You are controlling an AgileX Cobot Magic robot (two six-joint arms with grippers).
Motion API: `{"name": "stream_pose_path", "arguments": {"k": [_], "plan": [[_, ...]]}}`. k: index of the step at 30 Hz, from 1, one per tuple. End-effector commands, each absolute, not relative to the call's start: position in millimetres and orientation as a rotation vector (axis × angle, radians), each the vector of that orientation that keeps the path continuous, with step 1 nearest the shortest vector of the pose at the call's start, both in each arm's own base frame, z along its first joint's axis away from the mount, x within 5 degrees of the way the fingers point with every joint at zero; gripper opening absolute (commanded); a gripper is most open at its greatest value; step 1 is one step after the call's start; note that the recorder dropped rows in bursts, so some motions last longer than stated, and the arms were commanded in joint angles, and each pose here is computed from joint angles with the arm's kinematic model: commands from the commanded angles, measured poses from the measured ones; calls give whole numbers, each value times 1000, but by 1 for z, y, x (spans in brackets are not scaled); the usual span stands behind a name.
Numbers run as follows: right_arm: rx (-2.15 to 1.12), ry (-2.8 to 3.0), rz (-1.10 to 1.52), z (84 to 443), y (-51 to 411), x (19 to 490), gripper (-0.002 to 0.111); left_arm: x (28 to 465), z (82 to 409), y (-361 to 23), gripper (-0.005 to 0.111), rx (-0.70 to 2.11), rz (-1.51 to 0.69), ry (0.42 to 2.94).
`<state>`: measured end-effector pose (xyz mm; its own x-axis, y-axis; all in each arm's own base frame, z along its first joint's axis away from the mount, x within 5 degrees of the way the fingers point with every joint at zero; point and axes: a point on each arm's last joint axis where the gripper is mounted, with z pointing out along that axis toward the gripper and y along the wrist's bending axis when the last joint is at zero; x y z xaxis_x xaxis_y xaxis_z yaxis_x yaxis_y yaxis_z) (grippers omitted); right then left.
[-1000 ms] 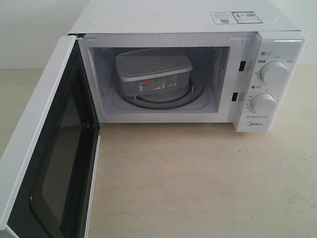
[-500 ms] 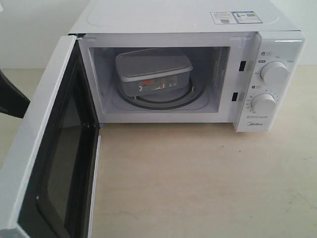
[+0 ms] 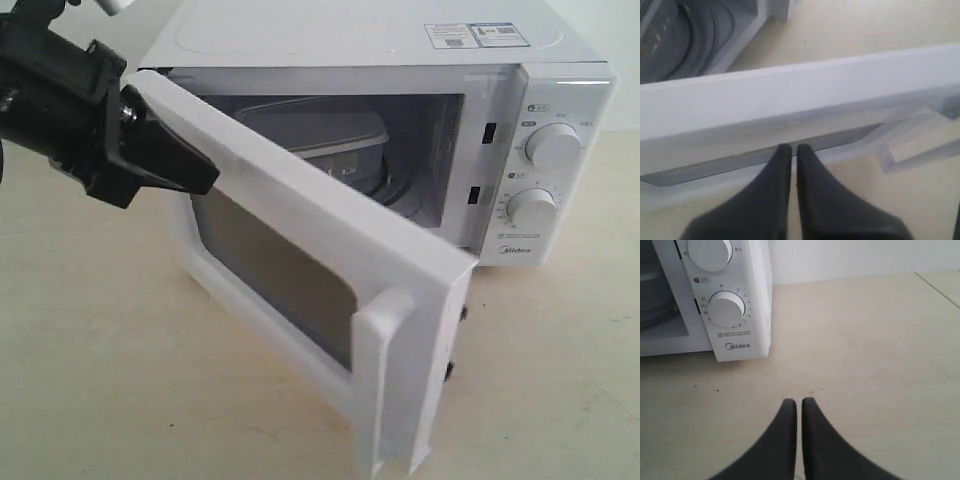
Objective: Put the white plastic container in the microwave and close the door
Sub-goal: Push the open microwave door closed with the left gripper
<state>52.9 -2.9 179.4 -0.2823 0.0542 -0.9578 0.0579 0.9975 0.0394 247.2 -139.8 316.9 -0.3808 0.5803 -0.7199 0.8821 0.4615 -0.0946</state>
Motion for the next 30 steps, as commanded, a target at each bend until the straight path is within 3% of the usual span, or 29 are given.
{"name": "stream_pose_path", "arguments": {"k": [1,18,30], "plan": [[78,1844,-12,181,-3,53,1,250,320,-143,4,1193,-624,2052],[78,1844,-12,181,-3,53,1,255,321,-141,4,1184,-557,2020],[78,1844,-12,181,-3,53,1,271,328,-140,4,1000,-479,1959]]}}
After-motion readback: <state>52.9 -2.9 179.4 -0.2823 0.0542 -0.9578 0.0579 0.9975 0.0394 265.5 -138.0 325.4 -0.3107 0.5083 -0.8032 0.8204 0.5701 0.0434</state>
